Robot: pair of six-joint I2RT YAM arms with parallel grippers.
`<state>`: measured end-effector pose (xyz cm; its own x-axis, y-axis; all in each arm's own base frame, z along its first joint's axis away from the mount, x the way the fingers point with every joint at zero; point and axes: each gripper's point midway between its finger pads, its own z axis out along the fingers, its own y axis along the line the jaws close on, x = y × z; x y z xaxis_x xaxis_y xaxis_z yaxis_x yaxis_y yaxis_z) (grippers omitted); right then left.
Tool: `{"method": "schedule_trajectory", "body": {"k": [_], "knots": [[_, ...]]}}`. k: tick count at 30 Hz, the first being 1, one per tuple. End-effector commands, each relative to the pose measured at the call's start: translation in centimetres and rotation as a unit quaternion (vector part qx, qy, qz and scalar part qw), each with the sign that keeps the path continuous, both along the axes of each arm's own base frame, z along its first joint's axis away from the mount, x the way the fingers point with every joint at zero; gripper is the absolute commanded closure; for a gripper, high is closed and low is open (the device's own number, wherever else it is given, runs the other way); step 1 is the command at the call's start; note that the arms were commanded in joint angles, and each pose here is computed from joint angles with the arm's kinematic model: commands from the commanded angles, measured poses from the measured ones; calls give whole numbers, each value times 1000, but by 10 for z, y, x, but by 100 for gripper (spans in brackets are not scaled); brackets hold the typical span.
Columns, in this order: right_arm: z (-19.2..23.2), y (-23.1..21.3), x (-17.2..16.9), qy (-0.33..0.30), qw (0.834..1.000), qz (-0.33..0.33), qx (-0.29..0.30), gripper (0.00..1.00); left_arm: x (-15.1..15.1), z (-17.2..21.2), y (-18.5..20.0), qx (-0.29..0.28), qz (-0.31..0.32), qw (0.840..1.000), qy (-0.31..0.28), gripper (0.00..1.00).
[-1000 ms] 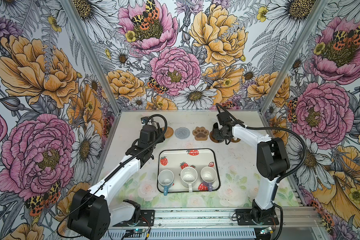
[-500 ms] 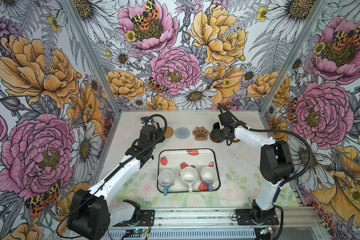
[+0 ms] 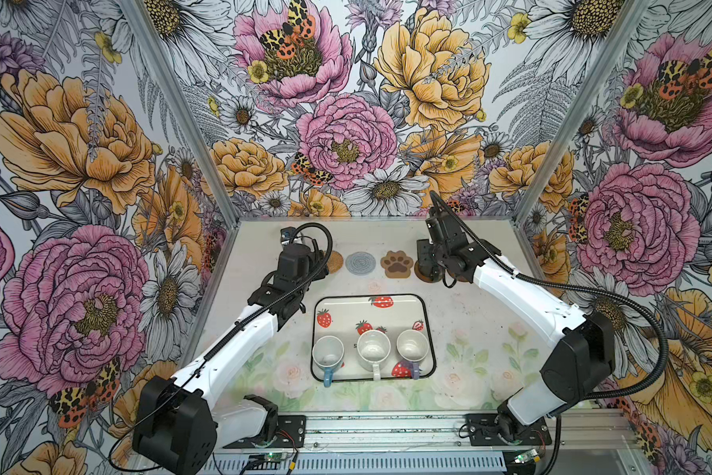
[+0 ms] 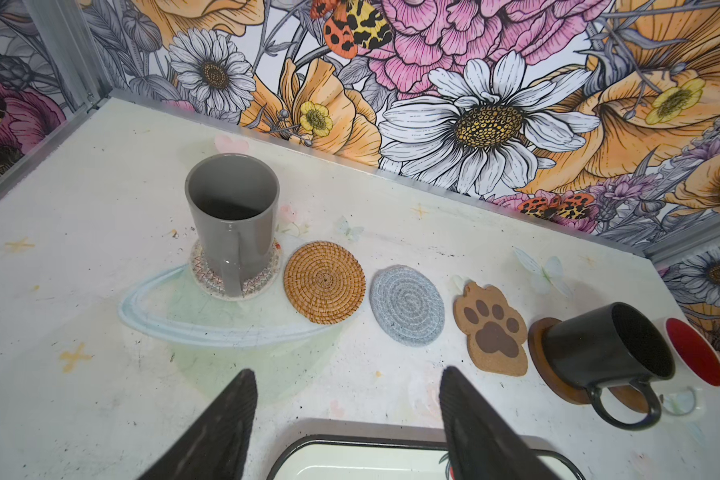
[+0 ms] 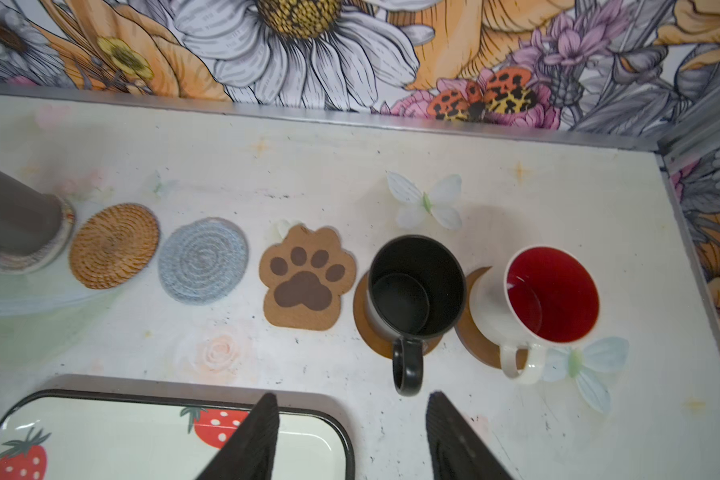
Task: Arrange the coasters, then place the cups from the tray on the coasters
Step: 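Open and raise the right gripper while the left gripper moves toward the tray, then lower the left gripper onto the blue-handled white mug and grasp its rim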
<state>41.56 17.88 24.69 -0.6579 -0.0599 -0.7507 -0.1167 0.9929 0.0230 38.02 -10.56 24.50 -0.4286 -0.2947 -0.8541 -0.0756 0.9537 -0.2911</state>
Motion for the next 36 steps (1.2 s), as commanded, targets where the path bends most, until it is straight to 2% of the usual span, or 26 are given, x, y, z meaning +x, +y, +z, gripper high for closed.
{"method": "schedule_trajectory", "body": {"k": [1, 6, 12, 21, 25, 29, 36], "knots": [[37, 18, 11, -49, 998, -5, 37, 41, -7, 26, 3, 1, 4, 1000, -16, 29], [43, 47, 17, -63, 995, 20, 74, 41, -19, 32, -8, 0, -29, 999, 14, 29], [39, 80, 31, -68, 989, 51, 122, 41, -52, 34, -3, 35, -36, 996, 68, 29], [27, 118, 41, -53, 980, 97, 163, 41, -107, 52, 17, 17, -44, 997, 69, 33], [26, 118, 39, -52, 980, 100, 163, 41, -130, 58, 15, -7, -71, 995, 63, 35], [27, 115, 35, -53, 980, 100, 161, 41, -153, 54, 9, -20, -101, 991, 81, 36], [34, 102, 23, -64, 981, 92, 159, 41, -179, 29, 6, 2, -126, 985, 121, 38]]}}
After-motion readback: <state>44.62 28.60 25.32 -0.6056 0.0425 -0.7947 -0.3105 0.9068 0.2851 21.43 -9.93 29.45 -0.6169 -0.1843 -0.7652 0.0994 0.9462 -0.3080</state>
